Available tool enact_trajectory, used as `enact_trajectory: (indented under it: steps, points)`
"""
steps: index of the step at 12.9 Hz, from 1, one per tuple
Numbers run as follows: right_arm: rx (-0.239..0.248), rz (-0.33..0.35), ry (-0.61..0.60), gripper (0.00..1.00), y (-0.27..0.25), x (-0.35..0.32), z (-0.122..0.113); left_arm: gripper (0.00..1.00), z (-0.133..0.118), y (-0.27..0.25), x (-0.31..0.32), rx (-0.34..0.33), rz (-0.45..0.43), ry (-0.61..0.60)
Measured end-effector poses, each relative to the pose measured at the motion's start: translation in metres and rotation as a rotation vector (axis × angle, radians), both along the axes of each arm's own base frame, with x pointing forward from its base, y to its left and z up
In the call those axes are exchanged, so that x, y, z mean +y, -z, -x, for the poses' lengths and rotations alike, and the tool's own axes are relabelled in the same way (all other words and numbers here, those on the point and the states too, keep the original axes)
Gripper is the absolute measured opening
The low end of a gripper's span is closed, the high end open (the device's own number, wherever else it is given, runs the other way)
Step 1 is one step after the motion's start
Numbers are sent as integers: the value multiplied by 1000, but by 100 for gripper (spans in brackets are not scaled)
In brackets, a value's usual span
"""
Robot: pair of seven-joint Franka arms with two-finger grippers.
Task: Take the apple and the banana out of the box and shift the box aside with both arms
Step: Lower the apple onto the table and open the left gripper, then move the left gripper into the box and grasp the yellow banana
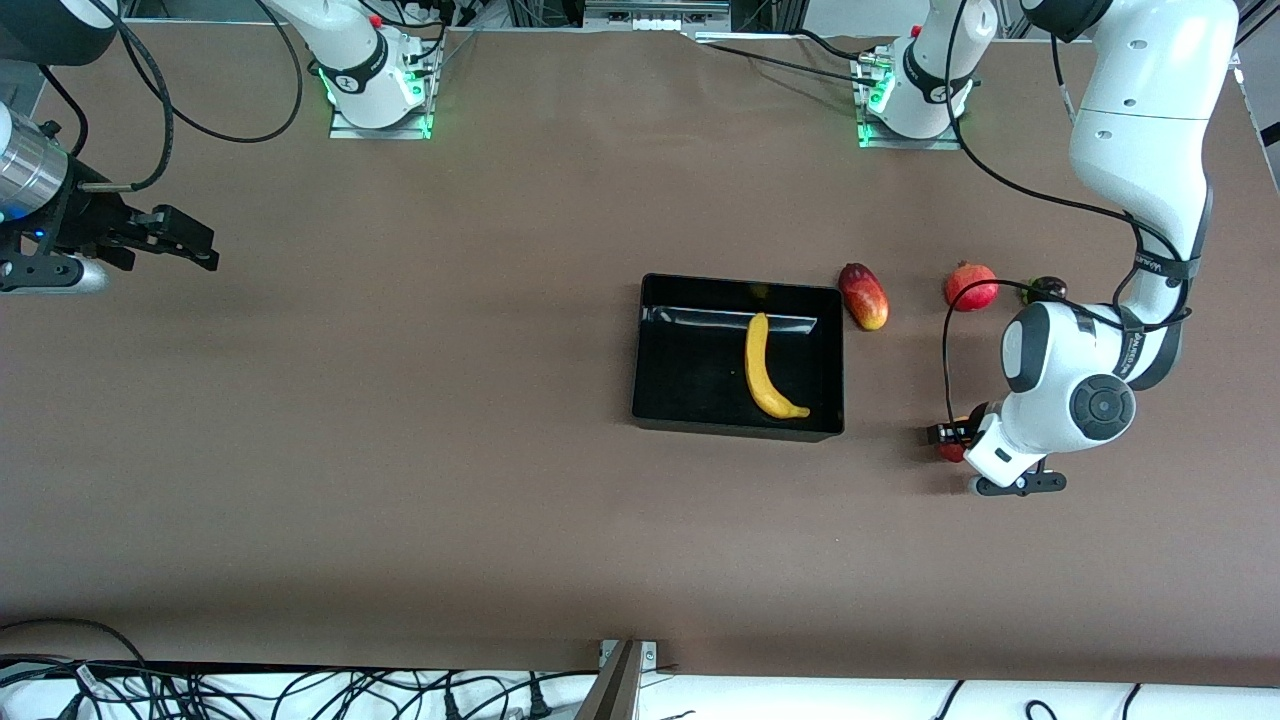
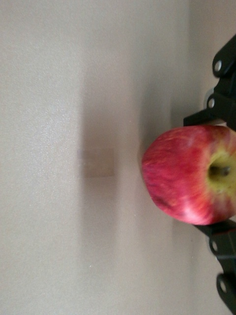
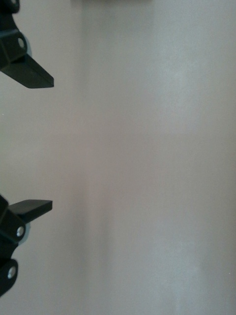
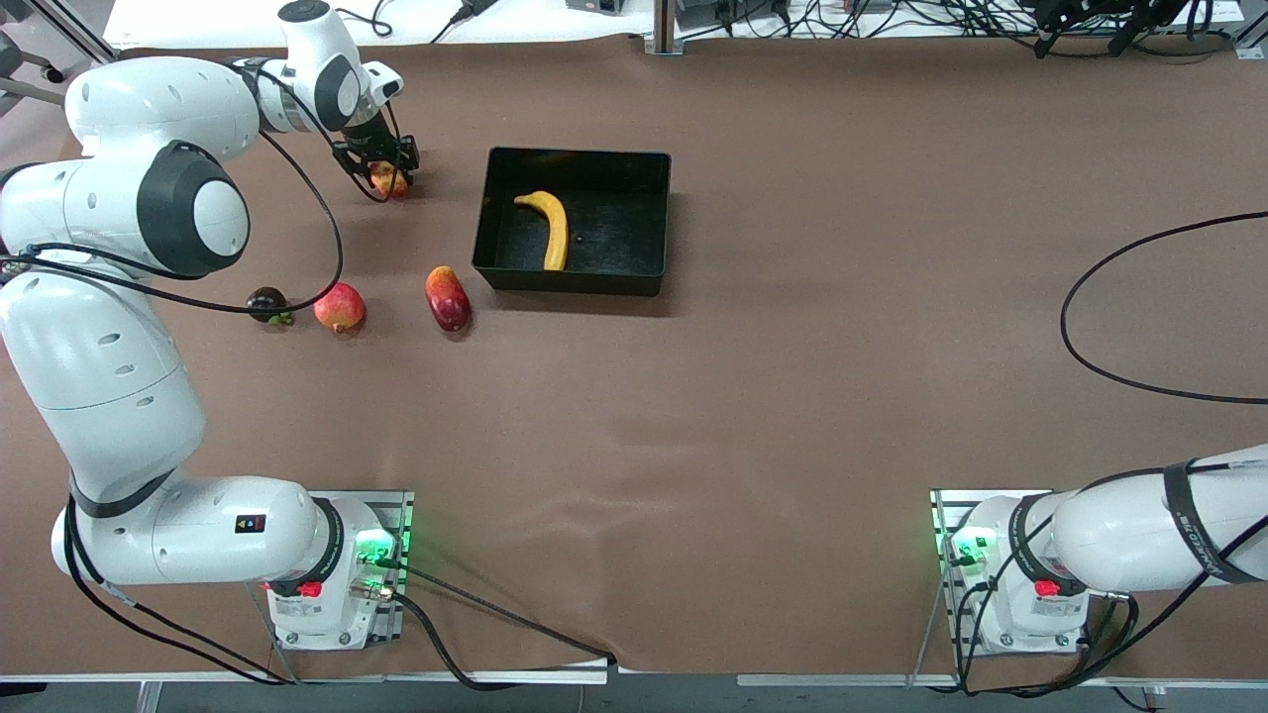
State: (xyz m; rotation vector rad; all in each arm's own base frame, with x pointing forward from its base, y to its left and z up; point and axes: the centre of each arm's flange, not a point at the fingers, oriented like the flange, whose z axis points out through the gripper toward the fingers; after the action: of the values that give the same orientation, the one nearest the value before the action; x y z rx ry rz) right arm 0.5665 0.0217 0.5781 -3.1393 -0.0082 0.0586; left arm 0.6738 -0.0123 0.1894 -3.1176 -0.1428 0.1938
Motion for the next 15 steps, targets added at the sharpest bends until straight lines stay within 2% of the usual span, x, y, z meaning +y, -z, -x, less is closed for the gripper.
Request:
enact_trajectory:
  steps: [2,4,6,7,9,11,15]
  points:
    - [0,0,0,100,0,0,0,99,4,-26,-13,77,5,4]
    - [0,0,1,100,0,0,0,100,14,-96,-59,134,17,-40]
    - [0,0,1,100,0,0,0,100,32,-153,-125,123,33,-102]
    - [0,0,1,100,0,-1,0,100,42,-161,-159,119,24,-124]
    - [1,0,3,100,0,-1,0,100,62,-141,-224,116,4,-164]
    - [2,0,3,100,1,-2,0,100,72,-97,-274,84,33,-202]
    - [3,0,4,100,1,-2,0,100,85,-21,-303,65,10,-250]
